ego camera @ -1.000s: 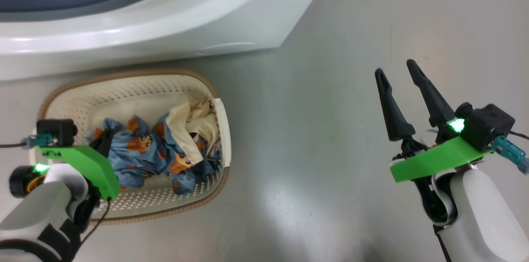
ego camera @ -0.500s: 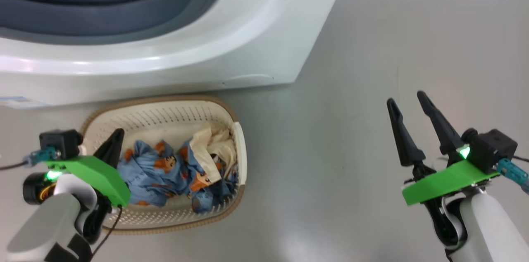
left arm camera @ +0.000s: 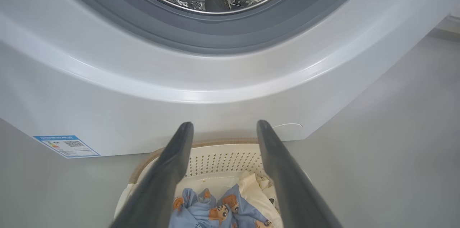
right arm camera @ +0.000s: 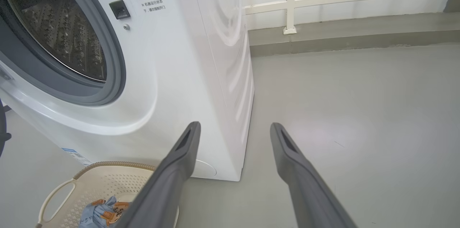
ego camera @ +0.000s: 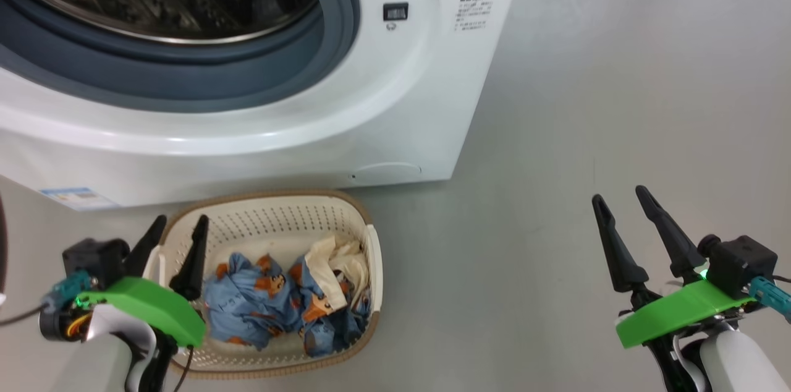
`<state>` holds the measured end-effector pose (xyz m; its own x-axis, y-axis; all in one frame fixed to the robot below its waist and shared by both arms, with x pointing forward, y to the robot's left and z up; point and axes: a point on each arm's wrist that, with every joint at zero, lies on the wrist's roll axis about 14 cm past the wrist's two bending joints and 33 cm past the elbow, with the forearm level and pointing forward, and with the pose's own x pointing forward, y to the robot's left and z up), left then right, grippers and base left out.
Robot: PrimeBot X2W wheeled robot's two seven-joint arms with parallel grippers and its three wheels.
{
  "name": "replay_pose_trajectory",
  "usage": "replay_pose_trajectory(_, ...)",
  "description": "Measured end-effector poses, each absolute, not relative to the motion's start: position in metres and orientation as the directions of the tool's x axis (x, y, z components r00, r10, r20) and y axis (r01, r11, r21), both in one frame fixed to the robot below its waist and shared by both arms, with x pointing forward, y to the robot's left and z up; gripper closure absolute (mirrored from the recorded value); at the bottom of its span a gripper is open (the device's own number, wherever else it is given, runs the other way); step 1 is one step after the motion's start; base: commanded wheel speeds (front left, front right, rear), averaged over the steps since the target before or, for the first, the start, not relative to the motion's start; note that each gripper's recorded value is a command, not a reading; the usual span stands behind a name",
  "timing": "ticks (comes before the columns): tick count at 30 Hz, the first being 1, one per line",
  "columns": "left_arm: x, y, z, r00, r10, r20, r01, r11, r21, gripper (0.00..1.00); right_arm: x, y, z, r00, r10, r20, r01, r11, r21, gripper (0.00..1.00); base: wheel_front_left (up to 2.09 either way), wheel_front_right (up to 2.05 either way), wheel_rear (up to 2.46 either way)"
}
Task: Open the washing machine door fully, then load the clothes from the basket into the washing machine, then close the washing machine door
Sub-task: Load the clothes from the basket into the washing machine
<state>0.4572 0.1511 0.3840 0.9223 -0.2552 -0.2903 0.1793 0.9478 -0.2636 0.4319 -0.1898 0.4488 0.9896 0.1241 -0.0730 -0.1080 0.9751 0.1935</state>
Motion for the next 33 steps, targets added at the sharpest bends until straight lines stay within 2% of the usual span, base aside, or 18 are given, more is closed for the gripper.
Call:
replay_pose_trajectory(13, 0.43, 0.164, 0.435, 0.97, -0.199, -0.138, 0.167, 0.962, -0.218, 0.0, 0.406, -0.202, 0.467, 0.995, 0.089, -0.04, -0.079, 0.976, 0.203, 0.0, 0.0, 0.0, 0.0)
replay_pose_trajectory(33, 0.387, 0.174, 0.464, 0.989, -0.138, -0.044, 0.127, 0.972, -0.196, 0.0, 0.374, -0.224, 0.475, 0.999, 0.031, -0.03, -0.025, 0.982, 0.188, 0.0, 0.0, 0.0, 0.0)
